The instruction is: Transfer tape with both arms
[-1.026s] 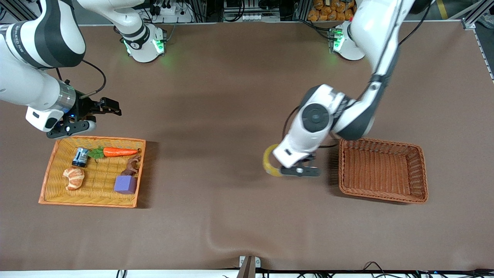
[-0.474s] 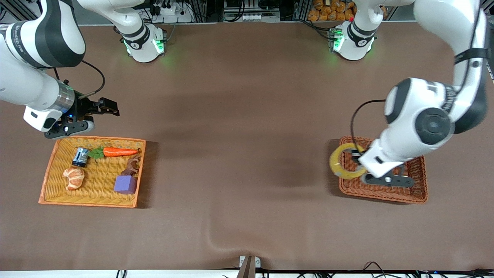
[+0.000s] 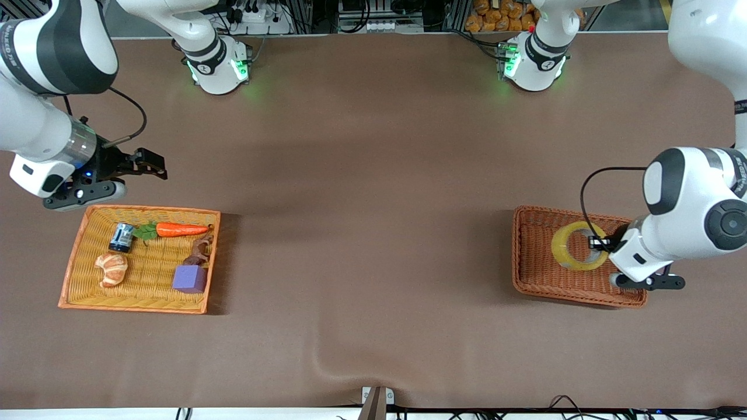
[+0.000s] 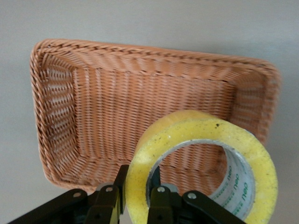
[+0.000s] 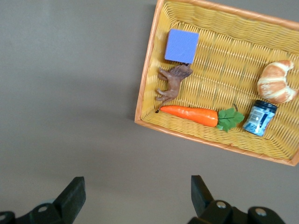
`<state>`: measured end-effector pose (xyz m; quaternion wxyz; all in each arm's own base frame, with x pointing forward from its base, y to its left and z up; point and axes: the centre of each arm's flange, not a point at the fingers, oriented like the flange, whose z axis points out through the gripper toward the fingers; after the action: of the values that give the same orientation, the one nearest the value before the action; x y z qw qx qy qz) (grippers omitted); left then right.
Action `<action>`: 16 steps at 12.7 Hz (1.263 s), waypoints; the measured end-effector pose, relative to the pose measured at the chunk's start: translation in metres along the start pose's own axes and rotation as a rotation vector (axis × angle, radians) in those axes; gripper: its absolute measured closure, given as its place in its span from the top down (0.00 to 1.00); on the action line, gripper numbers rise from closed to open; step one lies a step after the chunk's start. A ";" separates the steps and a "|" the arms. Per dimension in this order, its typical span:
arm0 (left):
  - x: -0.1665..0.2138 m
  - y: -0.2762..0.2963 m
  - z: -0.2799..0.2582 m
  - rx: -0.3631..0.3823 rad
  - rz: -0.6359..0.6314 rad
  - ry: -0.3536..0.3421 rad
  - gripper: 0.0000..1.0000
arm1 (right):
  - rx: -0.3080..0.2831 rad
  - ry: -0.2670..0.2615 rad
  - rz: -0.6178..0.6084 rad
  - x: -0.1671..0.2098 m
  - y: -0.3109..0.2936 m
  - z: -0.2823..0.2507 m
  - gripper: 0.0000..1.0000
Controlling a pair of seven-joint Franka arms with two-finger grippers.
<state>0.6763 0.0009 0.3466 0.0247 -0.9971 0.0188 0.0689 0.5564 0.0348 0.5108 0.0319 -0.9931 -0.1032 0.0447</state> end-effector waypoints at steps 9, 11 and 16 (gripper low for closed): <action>-0.005 -0.040 0.071 -0.029 -0.039 0.054 0.52 | -0.031 -0.024 0.070 -0.017 0.042 -0.065 1.00; -0.001 -0.038 0.043 -0.025 -0.037 0.113 0.73 | -0.032 -0.004 0.095 -0.025 0.054 -0.093 1.00; -0.035 0.012 -0.094 0.002 0.038 0.186 1.00 | -0.033 0.044 0.120 -0.036 0.063 -0.129 1.00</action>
<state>0.6537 -0.0150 0.4441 0.0227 -0.9987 0.0402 -0.0234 0.5462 -0.0417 0.6372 0.0153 -0.9987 -0.0435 0.0231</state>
